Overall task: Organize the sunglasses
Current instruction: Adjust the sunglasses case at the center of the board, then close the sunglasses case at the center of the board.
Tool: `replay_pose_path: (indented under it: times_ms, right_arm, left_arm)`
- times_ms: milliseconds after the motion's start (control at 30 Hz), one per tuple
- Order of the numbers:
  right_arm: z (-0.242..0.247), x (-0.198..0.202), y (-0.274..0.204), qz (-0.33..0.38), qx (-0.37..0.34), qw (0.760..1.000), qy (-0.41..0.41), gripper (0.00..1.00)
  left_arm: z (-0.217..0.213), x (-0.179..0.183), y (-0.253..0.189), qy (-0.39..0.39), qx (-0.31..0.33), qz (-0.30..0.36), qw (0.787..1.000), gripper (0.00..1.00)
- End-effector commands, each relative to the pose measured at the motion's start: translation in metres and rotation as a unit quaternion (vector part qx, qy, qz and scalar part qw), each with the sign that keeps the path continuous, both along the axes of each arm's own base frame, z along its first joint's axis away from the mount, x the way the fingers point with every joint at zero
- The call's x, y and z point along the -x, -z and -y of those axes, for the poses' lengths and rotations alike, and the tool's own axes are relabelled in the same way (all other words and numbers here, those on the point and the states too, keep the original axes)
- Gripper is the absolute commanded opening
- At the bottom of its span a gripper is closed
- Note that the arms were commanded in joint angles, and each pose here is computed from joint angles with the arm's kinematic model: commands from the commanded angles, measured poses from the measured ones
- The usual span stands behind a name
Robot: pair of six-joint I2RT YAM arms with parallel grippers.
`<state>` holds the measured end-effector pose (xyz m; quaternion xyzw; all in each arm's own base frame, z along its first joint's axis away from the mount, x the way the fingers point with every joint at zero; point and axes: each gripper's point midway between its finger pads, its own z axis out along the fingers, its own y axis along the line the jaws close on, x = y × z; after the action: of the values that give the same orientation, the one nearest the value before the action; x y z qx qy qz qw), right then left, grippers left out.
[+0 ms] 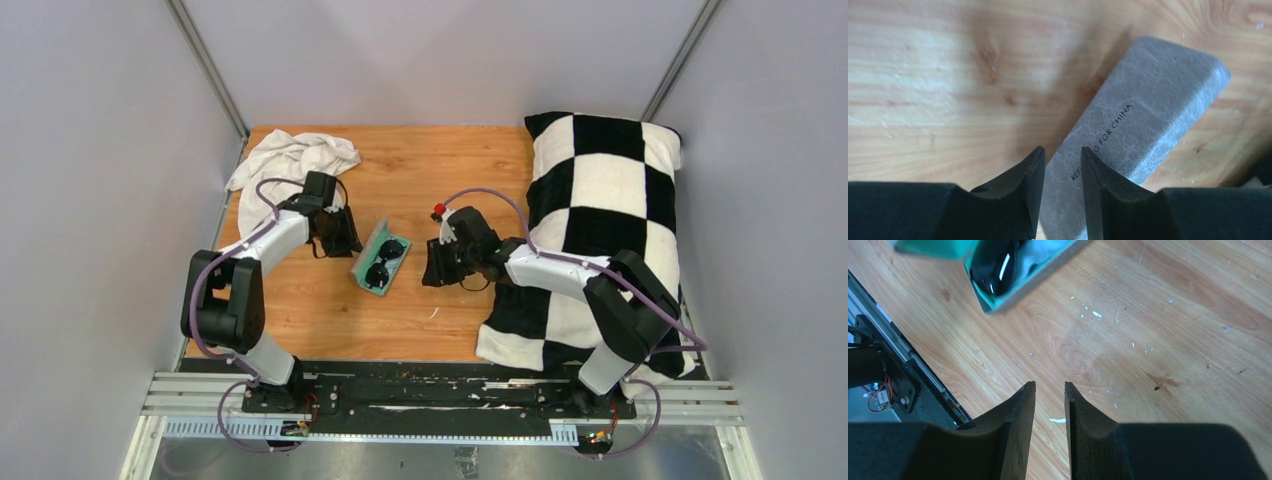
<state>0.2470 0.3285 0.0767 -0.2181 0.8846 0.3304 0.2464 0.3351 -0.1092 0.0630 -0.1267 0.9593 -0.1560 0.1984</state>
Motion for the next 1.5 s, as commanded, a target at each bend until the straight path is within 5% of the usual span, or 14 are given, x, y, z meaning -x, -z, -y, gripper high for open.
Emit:
replay_pose_path:
  times_ms: [0,233,500,733,1467]
  right_arm:
    - [-0.007,-0.002,-0.001,-0.019,-0.019,1.000,0.008,0.34]
    - [-0.011,-0.015,0.003,-0.025,-0.009,0.999,0.034,0.36]
    - [-0.029,-0.047,0.010,-0.039,-0.007,0.996,0.083,0.40]
    - [-0.046,-0.061,0.016,-0.059,-0.025,0.994,0.087,0.40]
    - [-0.046,-0.074,0.048,-0.109,-0.045,0.987,0.110,0.28]
  left_arm:
    - [0.018,0.021,-0.008,0.002,0.043,0.009,0.999,0.38]
    - [0.031,0.044,-0.018,0.018,0.072,0.018,0.997,0.39]
    - [0.023,0.023,-0.043,0.000,0.051,0.069,0.996,0.48]
    - [0.029,0.017,-0.065,0.014,0.069,0.112,0.991,0.46]
    - [0.038,0.028,-0.043,0.044,0.086,0.083,0.992,0.32]
